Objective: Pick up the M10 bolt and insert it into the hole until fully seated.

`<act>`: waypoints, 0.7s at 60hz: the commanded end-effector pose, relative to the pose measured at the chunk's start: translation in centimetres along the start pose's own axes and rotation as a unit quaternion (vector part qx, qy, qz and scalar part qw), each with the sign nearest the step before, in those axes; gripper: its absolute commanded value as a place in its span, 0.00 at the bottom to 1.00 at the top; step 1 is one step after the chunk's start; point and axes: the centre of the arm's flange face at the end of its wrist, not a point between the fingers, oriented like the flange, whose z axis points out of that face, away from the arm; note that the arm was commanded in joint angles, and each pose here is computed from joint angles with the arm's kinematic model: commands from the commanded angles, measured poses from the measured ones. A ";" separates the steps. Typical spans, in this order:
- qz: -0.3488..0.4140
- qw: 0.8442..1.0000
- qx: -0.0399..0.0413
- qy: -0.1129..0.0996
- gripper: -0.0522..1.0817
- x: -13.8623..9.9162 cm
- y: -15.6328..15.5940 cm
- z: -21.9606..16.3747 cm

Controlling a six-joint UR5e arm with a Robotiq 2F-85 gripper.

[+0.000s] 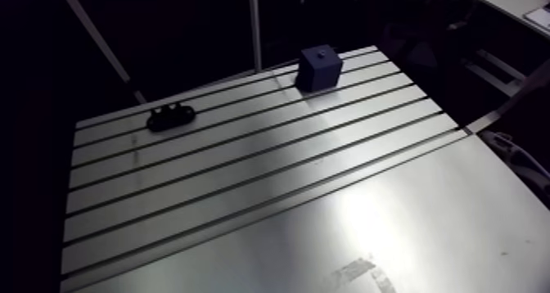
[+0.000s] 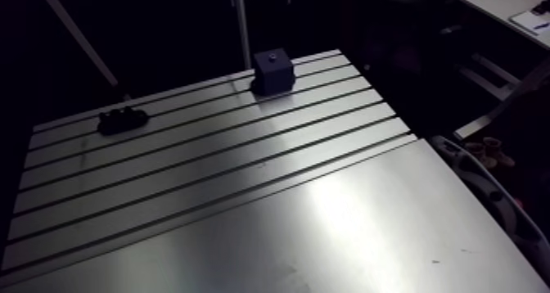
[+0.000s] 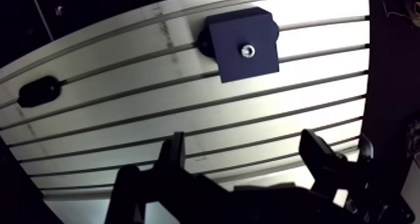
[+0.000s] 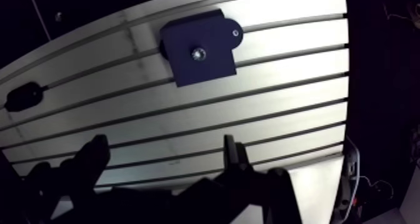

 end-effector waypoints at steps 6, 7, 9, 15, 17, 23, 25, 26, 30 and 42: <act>-0.054 0.996 0.033 0.055 0.05 -19.1 -11.1 -9.1; -0.057 0.996 0.033 0.054 0.05 -19.3 -11.7 -9.1; -0.061 0.996 0.032 0.054 0.05 -19.5 -12.4 -9.0; -0.079 0.995 0.022 0.054 0.05 -21.0 -14.9 -8.9; -0.085 0.995 0.019 0.055 0.05 -21.4 -15.5 -8.9; -0.093 0.994 0.011 0.059 0.05 -21.8 -16.3 -9.1; -0.095 0.994 0.009 0.061 0.05 -21.8 -16.4 -9.3; -0.096 0.993 0.008 0.063 0.05 -21.8 -16.5 -9.5; -0.098 0.993 0.006 0.068 0.05 -21.7 -16.6 -10.0; -0.103 0.992 -0.012 0.077 0.05 -21.4 -17.0 -10.9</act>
